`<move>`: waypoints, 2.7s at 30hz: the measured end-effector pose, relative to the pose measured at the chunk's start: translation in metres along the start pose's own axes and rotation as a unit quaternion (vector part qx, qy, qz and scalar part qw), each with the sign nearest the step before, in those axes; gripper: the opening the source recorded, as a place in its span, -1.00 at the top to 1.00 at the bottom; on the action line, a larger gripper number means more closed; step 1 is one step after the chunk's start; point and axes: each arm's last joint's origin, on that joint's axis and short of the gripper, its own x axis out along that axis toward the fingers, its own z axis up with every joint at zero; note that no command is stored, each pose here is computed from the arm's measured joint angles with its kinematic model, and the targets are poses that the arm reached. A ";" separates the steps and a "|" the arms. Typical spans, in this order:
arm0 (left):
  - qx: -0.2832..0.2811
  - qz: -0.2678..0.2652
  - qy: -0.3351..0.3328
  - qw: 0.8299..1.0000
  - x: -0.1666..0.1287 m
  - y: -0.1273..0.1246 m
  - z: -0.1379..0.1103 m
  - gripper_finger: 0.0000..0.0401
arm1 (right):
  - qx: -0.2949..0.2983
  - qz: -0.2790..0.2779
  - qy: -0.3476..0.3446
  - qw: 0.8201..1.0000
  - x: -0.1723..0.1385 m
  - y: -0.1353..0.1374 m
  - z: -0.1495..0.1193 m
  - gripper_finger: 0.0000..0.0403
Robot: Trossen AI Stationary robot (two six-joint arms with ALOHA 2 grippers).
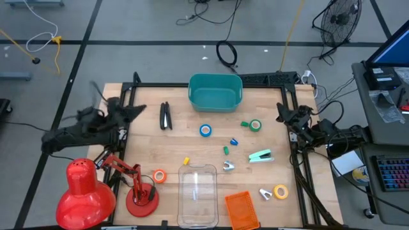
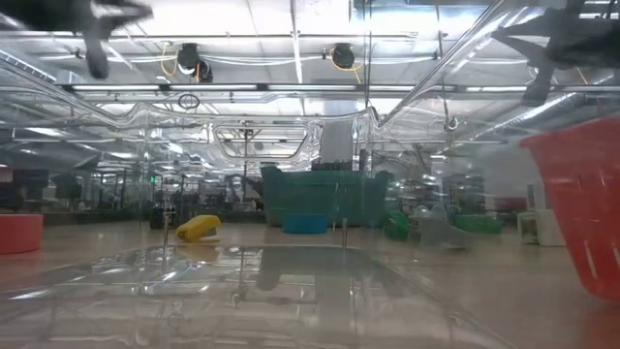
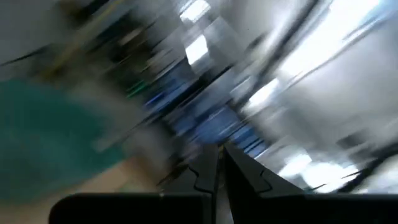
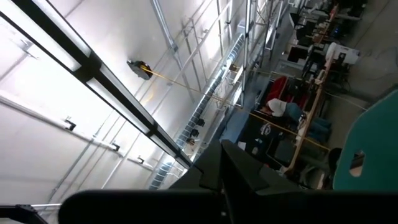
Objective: Pick and place Stapler, Stapler remover, tape
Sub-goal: Put the black stapler into the green bin
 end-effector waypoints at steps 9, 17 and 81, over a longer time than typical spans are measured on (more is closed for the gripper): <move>0.139 0.308 0.158 0.928 0.037 -0.016 0.021 0.90 | 0.004 0.003 0.002 1.000 0.001 0.001 -0.001 0.98; 0.136 0.355 0.217 0.899 0.085 -0.006 0.024 0.98 | -0.107 -0.050 0.076 0.990 0.038 0.045 -0.005 1.00; -0.033 0.520 0.422 0.742 0.152 0.148 -0.017 -0.12 | -0.273 -0.133 0.469 0.829 0.196 0.068 -0.139 -0.19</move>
